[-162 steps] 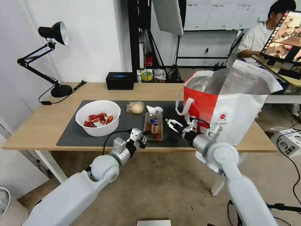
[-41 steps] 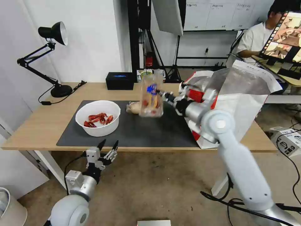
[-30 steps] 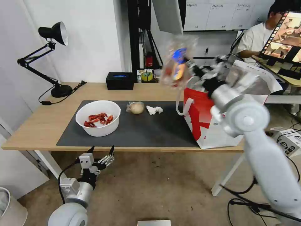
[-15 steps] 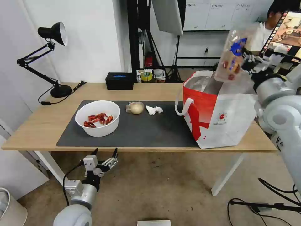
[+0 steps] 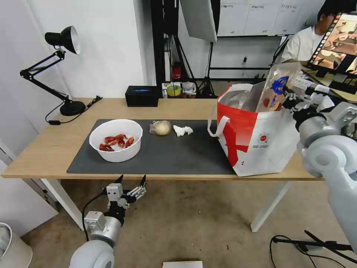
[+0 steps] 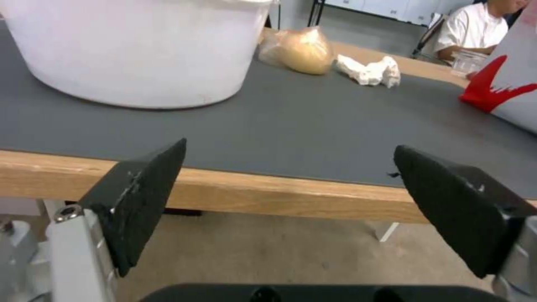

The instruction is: Pick up the trash from the table and place it into the takeout bag.

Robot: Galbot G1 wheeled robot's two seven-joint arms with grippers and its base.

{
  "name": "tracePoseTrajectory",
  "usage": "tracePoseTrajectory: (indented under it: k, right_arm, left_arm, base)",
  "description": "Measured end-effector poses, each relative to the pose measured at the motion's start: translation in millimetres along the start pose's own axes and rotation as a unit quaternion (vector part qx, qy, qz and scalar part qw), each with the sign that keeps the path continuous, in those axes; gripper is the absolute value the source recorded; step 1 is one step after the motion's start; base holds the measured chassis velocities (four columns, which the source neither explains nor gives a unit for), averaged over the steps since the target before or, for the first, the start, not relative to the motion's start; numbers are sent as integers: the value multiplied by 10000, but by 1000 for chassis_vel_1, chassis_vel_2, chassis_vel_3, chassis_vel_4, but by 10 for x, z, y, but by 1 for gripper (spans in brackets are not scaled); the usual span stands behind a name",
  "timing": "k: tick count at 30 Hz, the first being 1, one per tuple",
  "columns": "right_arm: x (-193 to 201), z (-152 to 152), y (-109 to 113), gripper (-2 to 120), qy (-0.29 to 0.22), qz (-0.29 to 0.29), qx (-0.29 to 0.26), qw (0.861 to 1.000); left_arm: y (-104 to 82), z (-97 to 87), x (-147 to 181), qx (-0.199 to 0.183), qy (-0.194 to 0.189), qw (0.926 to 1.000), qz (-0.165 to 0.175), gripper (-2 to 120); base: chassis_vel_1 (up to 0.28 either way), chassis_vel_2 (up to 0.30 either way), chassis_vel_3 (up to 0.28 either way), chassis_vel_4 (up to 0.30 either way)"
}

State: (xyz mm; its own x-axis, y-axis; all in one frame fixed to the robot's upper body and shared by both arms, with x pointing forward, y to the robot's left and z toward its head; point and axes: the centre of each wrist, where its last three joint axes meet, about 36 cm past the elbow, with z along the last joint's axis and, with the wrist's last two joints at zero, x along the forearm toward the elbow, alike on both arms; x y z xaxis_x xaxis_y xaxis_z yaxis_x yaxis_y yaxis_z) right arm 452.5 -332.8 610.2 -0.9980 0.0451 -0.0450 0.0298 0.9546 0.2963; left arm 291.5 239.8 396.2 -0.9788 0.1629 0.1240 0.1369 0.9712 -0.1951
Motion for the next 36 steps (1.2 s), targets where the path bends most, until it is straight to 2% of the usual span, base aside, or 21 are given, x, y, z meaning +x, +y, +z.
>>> tracePoseTrajectory:
  k: [4, 7, 9, 10, 12, 15, 16, 18, 19, 21, 22, 24, 25, 28, 29, 32, 33, 36]
  right_arm:
    - [-1, 1, 8, 1, 86, -25, -131, 9999]
    - [0, -22, 17, 16, 135, -78, -224, 9996]
    - [0, -24, 18, 17, 137, -81, -228, 9996]
    - [0, -41, 23, 25, 155, -102, -251, 9995]
    - [-1, -50, 24, 28, 160, -104, -255, 9995]
    - [-6, -76, 24, 45, 163, -116, -255, 9995]
    - [-6, -76, 24, 45, 163, -116, -255, 9995]
    - [-3, -102, 28, 57, 165, -153, -274, 9994]
    - [-3, -102, 28, 57, 165, -153, -274, 9994]
    - [5, -141, 41, 67, 153, -212, -284, 9993]
    - [5, -141, 41, 67, 153, -212, -284, 9993]
    - [16, -158, 55, 77, 147, -266, -274, 9992]
    - [16, -158, 55, 77, 147, -266, -274, 9992]
    - [56, -158, 95, 93, 141, -434, -258, 9986]
    - [56, -158, 95, 93, 141, -434, -258, 9986]
    - [216, -201, 225, 100, 36, -1066, -118, 9942]
    - [216, -201, 225, 100, 36, -1066, -118, 9942]
    - [421, -201, 376, 100, -62, -1852, 301, 9822]
  left_arm:
    - [-6, 1, -3, 7, 4, 10000, 8, 100]
    - [-23, 12, -6, 24, 20, 10000, 27, 100]
    - [-24, 12, -6, 25, 21, 10000, 28, 100]
    - [-27, 15, -9, 25, 25, 10000, 34, 100]
    - [-28, 17, -10, 25, 28, 10000, 36, 100]
    - [-33, 20, -10, 23, 36, 10000, 44, 100]
    - [-33, 20, -10, 23, 36, 10000, 44, 100]
    - [-35, 14, -9, 20, 32, 10000, 50, 100]
    - [-35, 14, -9, 20, 32, 10000, 50, 100]
    - [-40, -2, -6, 15, 16, 10000, 63, 100]
    - [-40, -2, -6, 15, 16, 10000, 63, 100]
    - [-41, -12, -2, 14, 5, 10000, 64, 100]
    - [-41, -12, -2, 14, 5, 10000, 64, 100]
    - [-32, -17, 6, 8, 3, 10000, 48, 100]
    - [-32, -17, 6, 8, 3, 10000, 48, 100]
    - [-10, -27, 7, -20, -10, 10000, 19, 100]
    - [-10, -27, 7, -20, -10, 10000, 19, 100]
    - [5, -60, -2, -71, -46, 10000, 39, 100]
  base:
    - [0, 0, 0, 0]
    - [0, 0, 0, 0]
    - [0, 0, 0, 0]
    - [0, 0, 0, 0]
    - [0, 0, 0, 0]
    - [0, 0, 0, 0]
    - [0, 0, 0, 0]
    - [0, 0, 0, 0]
    - [0, 0, 0, 0]
    - [0, 0, 0, 0]
    - [0, 0, 0, 0]
    - [0, 0, 0, 0]
    - [0, 0, 0, 0]
    - [0, 0, 0, 0]
    - [0, 0, 0, 0]
    - [0, 0, 0, 0]
    - [0, 0, 0, 0]
    - [0, 0, 0, 0]
